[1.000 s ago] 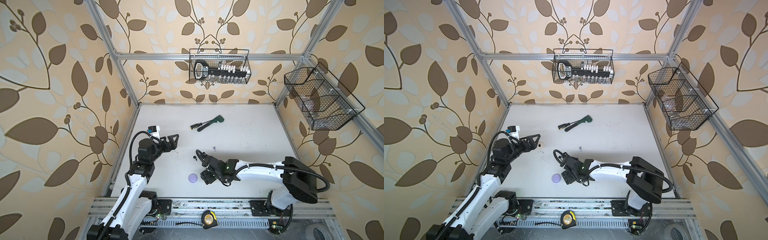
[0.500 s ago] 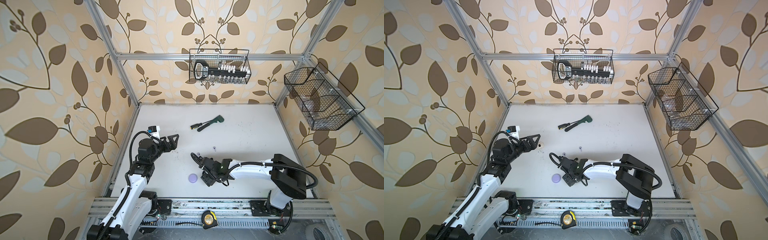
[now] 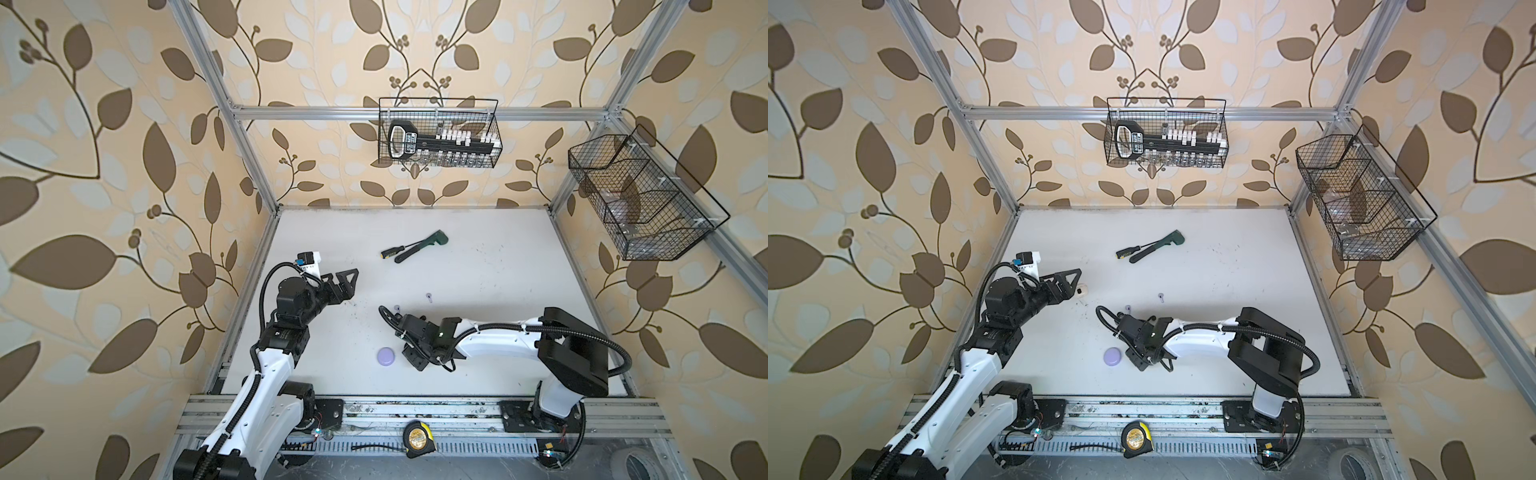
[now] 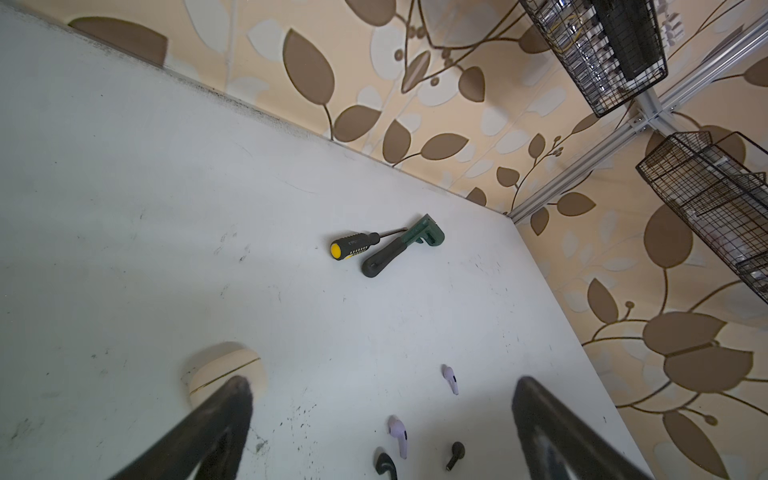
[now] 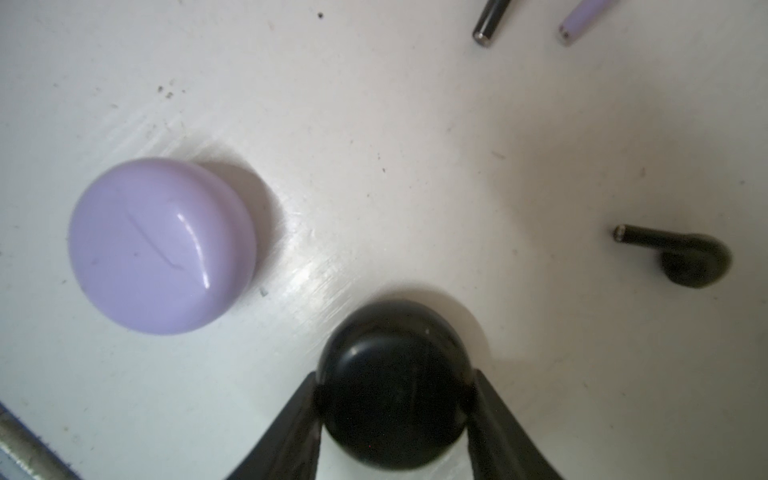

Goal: Insert the wireless bluetooth earbuds into the charging case
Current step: 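Lower the open right gripper and grasp the black round case, then lift the black case toward the left gripper while the left gripper reaches for it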

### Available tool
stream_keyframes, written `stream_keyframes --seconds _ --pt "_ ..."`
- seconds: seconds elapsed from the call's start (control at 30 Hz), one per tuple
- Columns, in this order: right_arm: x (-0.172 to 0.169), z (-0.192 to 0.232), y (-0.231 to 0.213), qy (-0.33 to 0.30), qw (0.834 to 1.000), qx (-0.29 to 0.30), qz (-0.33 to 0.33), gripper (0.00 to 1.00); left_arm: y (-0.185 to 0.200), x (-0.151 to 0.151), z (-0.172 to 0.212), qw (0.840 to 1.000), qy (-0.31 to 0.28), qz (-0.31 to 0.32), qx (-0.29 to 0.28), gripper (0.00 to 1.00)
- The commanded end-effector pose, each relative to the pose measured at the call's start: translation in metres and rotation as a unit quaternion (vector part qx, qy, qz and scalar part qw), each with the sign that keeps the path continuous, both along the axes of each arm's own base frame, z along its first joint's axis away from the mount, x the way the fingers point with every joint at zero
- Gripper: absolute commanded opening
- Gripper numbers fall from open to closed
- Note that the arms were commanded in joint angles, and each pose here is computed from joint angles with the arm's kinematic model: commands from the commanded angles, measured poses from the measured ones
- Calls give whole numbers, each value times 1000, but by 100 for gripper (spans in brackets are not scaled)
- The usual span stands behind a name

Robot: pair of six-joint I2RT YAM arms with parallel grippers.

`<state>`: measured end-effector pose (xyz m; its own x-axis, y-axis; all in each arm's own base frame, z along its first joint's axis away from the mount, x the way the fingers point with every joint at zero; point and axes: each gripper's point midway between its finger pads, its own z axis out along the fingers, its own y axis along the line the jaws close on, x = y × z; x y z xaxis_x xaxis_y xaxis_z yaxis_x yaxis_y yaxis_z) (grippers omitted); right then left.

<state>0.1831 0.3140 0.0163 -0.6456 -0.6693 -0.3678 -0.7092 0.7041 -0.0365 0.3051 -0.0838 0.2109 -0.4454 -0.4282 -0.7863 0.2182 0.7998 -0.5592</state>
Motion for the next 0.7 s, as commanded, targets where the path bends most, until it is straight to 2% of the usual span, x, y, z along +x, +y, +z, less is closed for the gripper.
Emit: stream_keyframes --seconds 0.0,0.2,0.47,0.67 --pt "-2 2 -2 -4 1000 -11 7 49 -7 -2 9 999 -25 -20 7 99" --pt "3 15 -3 -24 1000 -4 7 46 -12 -4 10 999 -27 -33 4 98" --pt "19 54 -11 -94 996 4 10 45 -32 -12 19 995 -43 -89 -9 94" --pt "30 98 -15 -163 984 66 -6 39 -63 -32 34 983 -65 -170 -21 89"
